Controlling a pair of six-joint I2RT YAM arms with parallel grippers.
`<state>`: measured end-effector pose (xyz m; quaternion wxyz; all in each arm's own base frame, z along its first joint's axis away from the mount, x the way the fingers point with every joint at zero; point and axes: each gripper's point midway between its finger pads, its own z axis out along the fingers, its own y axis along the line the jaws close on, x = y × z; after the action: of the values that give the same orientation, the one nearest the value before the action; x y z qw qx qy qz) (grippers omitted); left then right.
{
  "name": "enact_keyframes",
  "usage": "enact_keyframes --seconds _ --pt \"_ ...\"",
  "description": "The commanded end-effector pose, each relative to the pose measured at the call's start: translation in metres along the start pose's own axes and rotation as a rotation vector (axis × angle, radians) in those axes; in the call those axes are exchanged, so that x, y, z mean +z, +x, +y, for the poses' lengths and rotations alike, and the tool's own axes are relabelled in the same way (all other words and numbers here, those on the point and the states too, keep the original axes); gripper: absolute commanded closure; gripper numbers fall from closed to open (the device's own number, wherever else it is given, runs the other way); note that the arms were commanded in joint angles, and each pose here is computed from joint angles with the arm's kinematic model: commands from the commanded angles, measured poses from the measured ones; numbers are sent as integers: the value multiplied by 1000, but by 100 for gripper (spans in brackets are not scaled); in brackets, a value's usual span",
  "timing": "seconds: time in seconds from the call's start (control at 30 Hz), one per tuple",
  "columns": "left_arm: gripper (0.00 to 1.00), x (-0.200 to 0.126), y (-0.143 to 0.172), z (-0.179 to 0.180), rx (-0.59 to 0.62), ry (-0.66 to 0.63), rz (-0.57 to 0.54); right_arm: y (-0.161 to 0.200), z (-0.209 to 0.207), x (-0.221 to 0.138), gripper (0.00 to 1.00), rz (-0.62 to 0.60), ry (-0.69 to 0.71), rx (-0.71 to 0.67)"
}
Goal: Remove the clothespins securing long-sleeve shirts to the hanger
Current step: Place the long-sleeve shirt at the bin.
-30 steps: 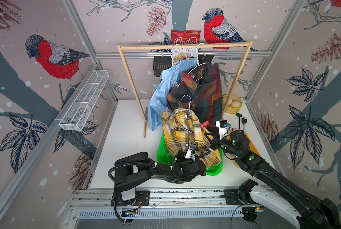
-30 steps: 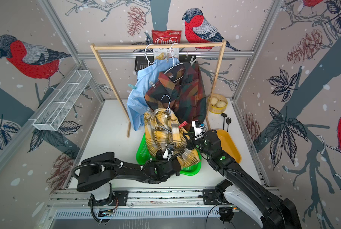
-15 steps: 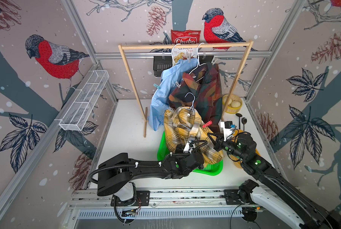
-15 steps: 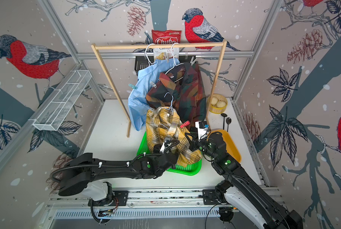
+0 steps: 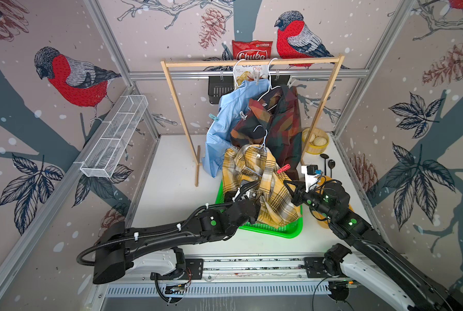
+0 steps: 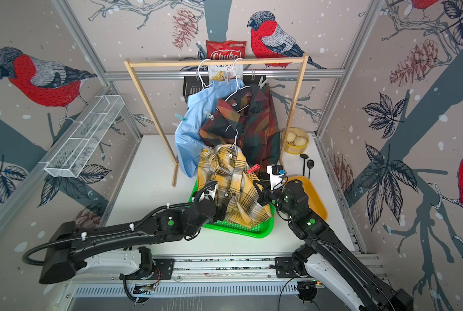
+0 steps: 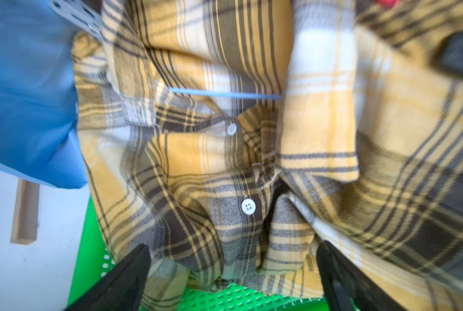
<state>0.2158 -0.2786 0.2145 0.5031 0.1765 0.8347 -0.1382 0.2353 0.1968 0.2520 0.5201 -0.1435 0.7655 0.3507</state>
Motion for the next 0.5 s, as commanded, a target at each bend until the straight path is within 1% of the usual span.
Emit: enact_keyframes --seconds 0.0,0.1,0.17,0.2,0.27,0.33,0.4,0.47 --pt "4 -5 -29 11 29 2 -45 -15 1 -3 100 -52 15 -16" --pt "8 4 -78 11 9 20 -137 -17 5 -2 100 -55 3 -25" --pt "9 11 -117 9 4 16 -211 -14 9 0 100 -45 -9 -31" --pt "12 19 -133 9 -6 23 -234 -12 11 2 100 -36 -14 -35" --pt "18 37 -158 11 -44 46 -242 -9 16 4 100 -16 -13 -47" --pt "26 54 -175 14 -90 76 -240 -7 23 4 100 -5 -10 -67" --pt "33 66 -184 15 -116 97 -232 -6 28 3 100 -4 -5 -81" --pt "37 72 -190 17 -134 96 -232 -5 29 2 100 -4 3 -87"
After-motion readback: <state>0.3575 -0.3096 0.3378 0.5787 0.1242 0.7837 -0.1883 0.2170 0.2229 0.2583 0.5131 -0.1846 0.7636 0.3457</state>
